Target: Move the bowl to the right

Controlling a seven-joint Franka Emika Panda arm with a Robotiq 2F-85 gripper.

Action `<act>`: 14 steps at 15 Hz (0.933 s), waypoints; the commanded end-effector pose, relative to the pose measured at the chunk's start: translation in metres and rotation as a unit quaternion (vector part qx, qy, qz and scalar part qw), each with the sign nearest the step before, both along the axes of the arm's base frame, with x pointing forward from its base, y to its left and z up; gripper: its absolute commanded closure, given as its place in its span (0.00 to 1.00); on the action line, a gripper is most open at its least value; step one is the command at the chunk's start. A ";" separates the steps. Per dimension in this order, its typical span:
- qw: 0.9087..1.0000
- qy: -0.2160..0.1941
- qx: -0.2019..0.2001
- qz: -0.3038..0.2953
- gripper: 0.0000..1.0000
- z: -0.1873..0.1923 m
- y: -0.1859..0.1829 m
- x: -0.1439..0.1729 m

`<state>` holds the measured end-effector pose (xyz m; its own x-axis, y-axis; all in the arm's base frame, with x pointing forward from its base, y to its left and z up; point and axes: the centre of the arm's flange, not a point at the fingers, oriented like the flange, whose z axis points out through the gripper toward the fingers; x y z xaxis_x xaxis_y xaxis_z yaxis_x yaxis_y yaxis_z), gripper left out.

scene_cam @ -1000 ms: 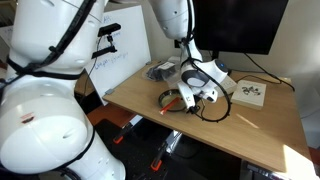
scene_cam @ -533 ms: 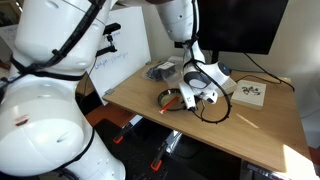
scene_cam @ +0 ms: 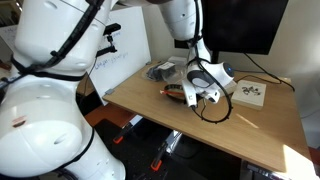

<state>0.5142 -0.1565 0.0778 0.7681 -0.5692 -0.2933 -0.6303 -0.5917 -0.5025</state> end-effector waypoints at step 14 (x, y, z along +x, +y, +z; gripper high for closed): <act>0.915 -0.086 -0.110 -0.378 0.97 0.016 -0.079 -0.197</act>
